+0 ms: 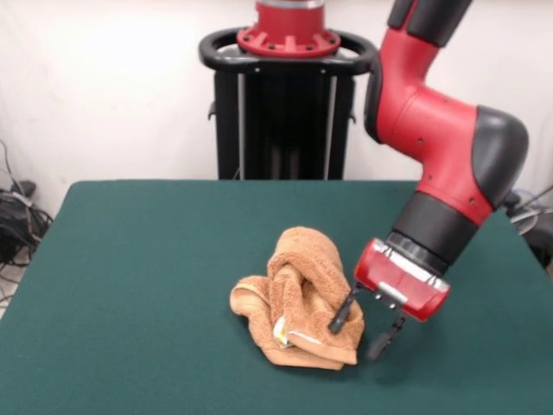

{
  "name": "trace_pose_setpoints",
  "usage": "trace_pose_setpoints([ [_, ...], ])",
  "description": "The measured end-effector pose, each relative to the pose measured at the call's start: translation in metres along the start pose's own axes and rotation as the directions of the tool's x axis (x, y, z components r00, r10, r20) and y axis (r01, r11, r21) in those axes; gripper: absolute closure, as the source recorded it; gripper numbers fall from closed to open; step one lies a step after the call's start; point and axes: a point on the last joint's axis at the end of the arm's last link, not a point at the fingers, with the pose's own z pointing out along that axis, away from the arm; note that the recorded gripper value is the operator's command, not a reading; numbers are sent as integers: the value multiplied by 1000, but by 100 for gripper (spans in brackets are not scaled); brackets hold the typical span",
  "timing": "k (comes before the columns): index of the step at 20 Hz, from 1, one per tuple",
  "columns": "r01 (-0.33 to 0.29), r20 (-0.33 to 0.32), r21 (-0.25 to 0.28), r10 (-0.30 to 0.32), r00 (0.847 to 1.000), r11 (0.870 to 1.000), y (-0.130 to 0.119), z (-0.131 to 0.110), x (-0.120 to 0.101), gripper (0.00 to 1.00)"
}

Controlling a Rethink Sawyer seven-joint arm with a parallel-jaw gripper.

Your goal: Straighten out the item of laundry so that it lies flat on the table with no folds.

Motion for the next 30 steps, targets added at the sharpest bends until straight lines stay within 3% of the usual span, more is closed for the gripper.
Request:
trace_pose_setpoints([
  [11, 42, -24, -22, -42, 999, 999, 14, -49, -5, 0],
  [14, 85, -43, -15, -86, 995, 996, 13, -56, 3, 0],
  [21, 130, -51, 46, -127, 991, 990, -10, -40, 8, 0],
  [30, 161, -63, 77, -156, 986, 984, -33, -21, 4, 0],
])
